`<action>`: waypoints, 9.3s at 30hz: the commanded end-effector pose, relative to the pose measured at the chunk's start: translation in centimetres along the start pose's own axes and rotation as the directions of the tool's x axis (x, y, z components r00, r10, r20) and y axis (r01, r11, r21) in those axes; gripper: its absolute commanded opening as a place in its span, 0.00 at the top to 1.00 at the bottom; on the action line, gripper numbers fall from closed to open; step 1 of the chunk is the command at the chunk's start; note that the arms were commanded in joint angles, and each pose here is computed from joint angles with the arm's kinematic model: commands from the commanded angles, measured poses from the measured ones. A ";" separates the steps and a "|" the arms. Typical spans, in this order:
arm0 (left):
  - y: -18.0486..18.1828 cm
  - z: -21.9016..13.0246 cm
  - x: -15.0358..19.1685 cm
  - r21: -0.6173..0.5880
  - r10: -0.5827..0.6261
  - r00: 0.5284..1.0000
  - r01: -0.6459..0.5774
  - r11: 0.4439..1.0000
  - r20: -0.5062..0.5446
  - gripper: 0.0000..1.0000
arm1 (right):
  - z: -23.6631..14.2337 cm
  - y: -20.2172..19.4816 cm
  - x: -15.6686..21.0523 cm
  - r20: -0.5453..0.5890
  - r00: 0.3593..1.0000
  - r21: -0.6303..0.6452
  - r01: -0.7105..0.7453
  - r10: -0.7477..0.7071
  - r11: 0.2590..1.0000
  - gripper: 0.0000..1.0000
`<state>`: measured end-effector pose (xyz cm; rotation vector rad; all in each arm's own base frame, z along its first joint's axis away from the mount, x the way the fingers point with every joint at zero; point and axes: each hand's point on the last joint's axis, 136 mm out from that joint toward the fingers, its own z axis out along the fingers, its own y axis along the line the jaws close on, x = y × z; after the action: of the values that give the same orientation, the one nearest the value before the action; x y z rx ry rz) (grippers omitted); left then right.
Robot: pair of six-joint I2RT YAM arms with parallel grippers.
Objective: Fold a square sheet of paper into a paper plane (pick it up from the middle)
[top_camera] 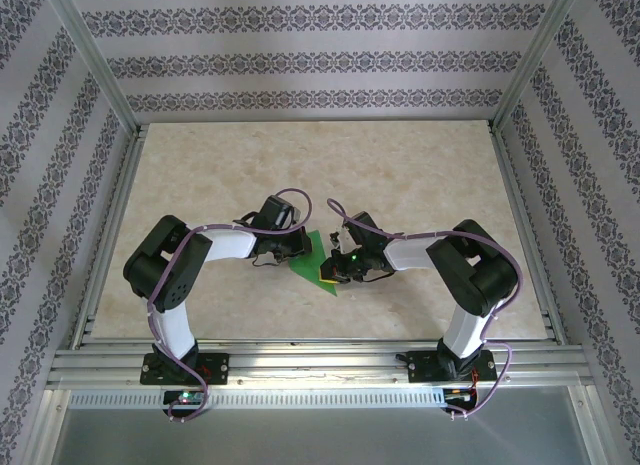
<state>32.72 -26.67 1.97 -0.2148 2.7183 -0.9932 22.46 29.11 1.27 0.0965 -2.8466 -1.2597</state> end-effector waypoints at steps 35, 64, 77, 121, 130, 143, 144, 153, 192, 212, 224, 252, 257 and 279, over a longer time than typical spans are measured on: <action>5.0 0.4 2.1 -0.049 -0.106 0.993 0.103 0.993 -0.049 0.99 | 1.2 -0.7 0.8 -0.036 0.994 0.095 -0.097 0.101 0.991 0.97; 4.8 0.0 1.9 -0.035 -0.093 0.994 0.091 0.995 -0.052 1.00 | -3.0 3.6 -1.1 0.074 0.997 -0.046 0.005 -0.002 0.999 0.93; 5.1 -0.6 1.7 -0.068 -0.079 0.996 0.076 0.995 -0.040 1.00 | -0.5 -1.7 2.2 -0.005 0.997 0.058 -0.073 0.074 0.996 1.00; 3.3 0.4 1.6 0.007 -0.026 0.996 0.027 1.000 -0.090 0.99 | -2.7 -1.9 6.6 -0.045 0.998 0.016 -0.039 0.040 0.999 1.00; 2.6 0.0 1.5 0.027 -0.016 0.996 0.018 0.999 -0.085 0.99 | -3.7 2.8 1.8 0.057 0.998 -0.039 0.032 -0.030 0.999 1.00; 2.0 0.0 1.3 0.045 0.000 0.996 0.005 0.999 -0.092 0.98 | -0.3 -1.7 1.3 0.012 0.997 0.093 -0.081 0.080 0.992 0.99; 1.7 -0.1 1.2 0.061 -0.002 0.996 0.008 0.998 -0.091 0.98 | -0.1 -2.5 1.8 0.005 0.996 0.111 -0.093 0.093 0.989 1.00; -3.8 -3.9 -0.7 0.166 0.076 0.997 -0.070 0.984 -0.030 0.86 | 0.6 -5.9 4.5 -0.038 0.987 0.183 -0.146 0.155 0.972 1.00; 3.8 -0.9 -1.0 0.038 -0.049 0.999 0.049 0.998 0.006 0.86 | 0.3 -7.6 5.3 -0.064 0.984 0.224 -0.150 0.168 0.963 1.00; 5.9 -4.1 -7.9 -0.017 -0.039 0.991 0.041 0.999 0.129 0.88 | 0.1 -7.0 5.8 -0.090 0.980 0.202 -0.157 0.178 0.967 1.00; -3.0 -6.1 -2.4 0.142 0.083 0.991 -0.098 0.985 0.108 0.91 | 0.1 -6.7 5.9 -0.087 0.979 0.185 -0.167 0.185 0.968 1.00; -2.8 -2.8 -0.9 0.189 -0.001 0.998 -0.012 0.982 0.069 0.97 | -1.5 -5.2 5.0 -0.035 0.989 0.191 -0.133 0.142 0.973 1.00; -3.2 -1.4 -1.0 0.203 0.001 0.999 -0.008 0.979 0.038 0.97 | -1.4 -4.7 4.6 -0.025 0.990 0.176 -0.130 0.136 0.976 1.00; 1.1 -0.2 0.6 0.062 -0.054 0.999 0.054 0.997 0.000 1.00 | -0.3 2.4 -2.0 0.065 0.997 0.082 -0.039 0.033 0.996 0.99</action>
<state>33.14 -26.71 2.08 -0.2596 2.6412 -1.1533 23.60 30.22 4.06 0.0307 -2.9476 -1.1799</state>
